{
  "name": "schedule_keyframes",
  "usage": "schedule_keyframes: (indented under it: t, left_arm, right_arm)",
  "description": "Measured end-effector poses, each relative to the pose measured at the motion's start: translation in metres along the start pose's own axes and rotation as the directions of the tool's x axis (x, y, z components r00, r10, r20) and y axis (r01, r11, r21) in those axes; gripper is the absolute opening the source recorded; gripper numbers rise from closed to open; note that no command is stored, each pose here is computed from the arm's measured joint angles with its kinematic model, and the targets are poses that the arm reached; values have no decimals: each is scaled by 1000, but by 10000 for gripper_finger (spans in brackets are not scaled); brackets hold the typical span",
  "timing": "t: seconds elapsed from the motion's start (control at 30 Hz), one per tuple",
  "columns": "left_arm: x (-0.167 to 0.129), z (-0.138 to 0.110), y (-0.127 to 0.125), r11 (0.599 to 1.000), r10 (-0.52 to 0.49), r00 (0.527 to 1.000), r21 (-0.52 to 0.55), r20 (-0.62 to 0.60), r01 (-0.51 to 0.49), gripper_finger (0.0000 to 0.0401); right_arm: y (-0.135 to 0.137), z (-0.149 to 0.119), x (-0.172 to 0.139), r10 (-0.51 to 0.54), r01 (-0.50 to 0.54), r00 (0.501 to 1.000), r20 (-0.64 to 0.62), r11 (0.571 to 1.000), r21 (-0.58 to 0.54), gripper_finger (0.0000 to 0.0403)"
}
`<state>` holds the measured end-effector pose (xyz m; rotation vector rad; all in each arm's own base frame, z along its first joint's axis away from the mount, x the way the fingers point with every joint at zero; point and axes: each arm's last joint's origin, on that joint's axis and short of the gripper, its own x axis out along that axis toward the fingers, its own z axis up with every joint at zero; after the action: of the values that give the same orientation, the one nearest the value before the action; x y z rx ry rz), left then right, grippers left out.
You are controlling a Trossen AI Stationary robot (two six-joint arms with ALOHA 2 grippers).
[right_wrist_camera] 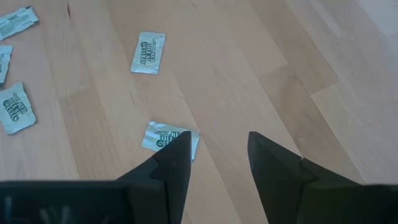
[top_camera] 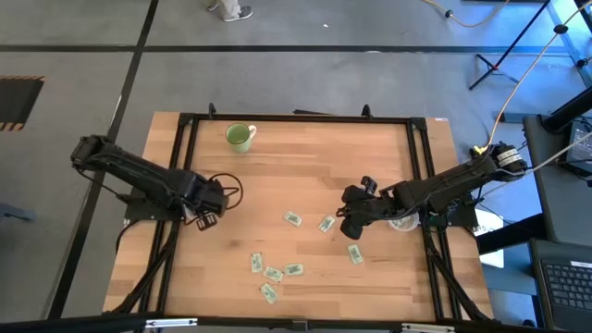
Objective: Pick and place items into bin
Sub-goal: Put the white stevia packet into the left transparent bin
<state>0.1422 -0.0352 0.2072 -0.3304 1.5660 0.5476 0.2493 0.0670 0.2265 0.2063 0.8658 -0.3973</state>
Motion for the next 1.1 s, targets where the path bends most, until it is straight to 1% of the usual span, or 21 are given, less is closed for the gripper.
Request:
schedule_keyframes:
  t: [0.17, 0.33, 0.57, 0.67, 0.87, 0.97, 1.1]
  left_arm:
    - [17, -8, 5, 999, 14, 999, -50, -31, -16, 3]
    - [20, -7, 5, 999, 12, 1000, -51, -19, -13, 3]
    - [20, -7, 5, 998, 18, 1000, -52, -6, -18, 4]
    - [20, -6, 5, 998, 29, 1000, -54, 5, -28, 4]
    - [20, -7, 5, 998, 19, 1000, -54, -5, -19, 5]
    - [20, -7, 5, 998, 17, 1000, -65, -7, -18, 18]
    - [20, -7, 5, 997, 16, 1000, -78, -4, -16, 49]
  right_arm:
    - [0, 0, 0, 13, -13, 1000, -10, 1000, -1, 161]
    - [1, 0, 0, 18, -18, 1000, -13, 1000, 0, 161]
    - [7, -4, -2, 153, -155, 983, -102, 988, -5, 161]
    - [11, -8, -4, 169, -173, 980, -108, 985, -22, 161]
    - [15, -11, -7, 182, -189, 977, -112, 980, -60, 161]
    - [15, -10, -6, 180, -190, 977, -111, 977, -93, 161]
    - [10, -7, -4, 166, -179, 980, -108, 975, -130, 161]
